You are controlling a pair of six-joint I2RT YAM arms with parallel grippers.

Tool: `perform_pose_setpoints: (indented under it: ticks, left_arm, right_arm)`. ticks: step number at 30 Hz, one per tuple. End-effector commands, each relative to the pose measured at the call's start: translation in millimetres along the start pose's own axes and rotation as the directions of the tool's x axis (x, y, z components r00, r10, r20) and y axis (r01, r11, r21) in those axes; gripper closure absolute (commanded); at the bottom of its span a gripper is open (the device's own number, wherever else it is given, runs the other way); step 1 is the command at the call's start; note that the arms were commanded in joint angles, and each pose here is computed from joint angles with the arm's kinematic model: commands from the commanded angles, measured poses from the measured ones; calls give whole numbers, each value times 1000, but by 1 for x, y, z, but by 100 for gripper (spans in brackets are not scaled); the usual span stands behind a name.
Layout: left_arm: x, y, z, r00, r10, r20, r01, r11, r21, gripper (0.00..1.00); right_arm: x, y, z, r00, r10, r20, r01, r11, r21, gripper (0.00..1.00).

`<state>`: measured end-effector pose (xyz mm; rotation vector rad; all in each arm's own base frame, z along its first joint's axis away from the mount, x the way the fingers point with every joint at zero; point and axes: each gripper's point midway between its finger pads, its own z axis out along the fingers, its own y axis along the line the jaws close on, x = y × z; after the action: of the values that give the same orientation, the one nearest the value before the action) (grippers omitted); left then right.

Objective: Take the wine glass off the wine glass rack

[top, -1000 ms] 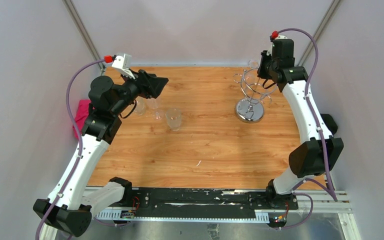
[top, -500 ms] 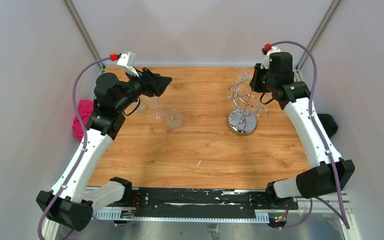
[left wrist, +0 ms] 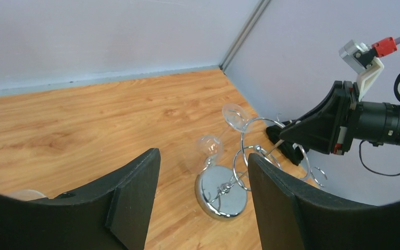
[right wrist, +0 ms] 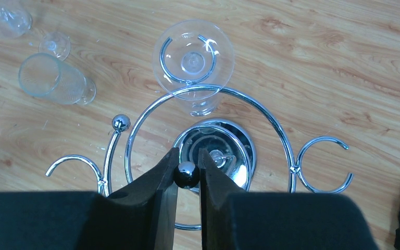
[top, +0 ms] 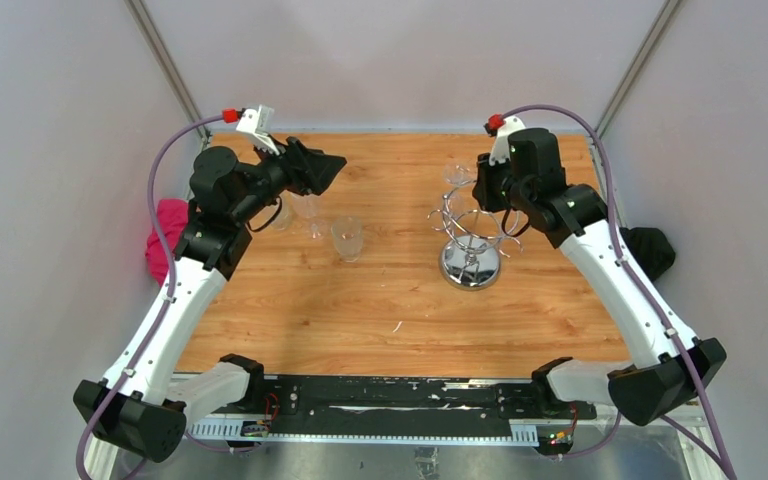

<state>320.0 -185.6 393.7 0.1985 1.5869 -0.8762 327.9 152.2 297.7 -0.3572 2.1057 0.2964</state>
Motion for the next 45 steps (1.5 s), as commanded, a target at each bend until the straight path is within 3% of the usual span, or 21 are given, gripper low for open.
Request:
perform_pose_setpoints:
  ticks: [1,24,29,34,40,45]
  left_arm:
    - [5,-5,1,1000,-9,-8,9,999,33,32]
    - [23,-6,20,991,-96,-94,103,992,73,32]
    - [19,-9,24,992,-96,-80,104,990,100,32]
    - [12,-18,32,989,-126,-79,137,979,153,31]
    - [11,-21,42,982,-161,-104,177,968,177,26]
    - [9,-27,57,973,-188,-133,214,950,226,24]
  right_arm:
    - [-36,18,-26,985,-43,166,46,999,-13,100]
    - [3,28,-15,994,-89,71,88,996,8,100]
    - [-1,28,-18,993,-82,85,81,997,17,79]
    - [-11,26,-25,990,-78,115,75,997,27,49]
    - [-17,25,-38,987,-67,149,64,998,25,37]
    - [-30,19,-62,970,-39,238,29,999,43,35]
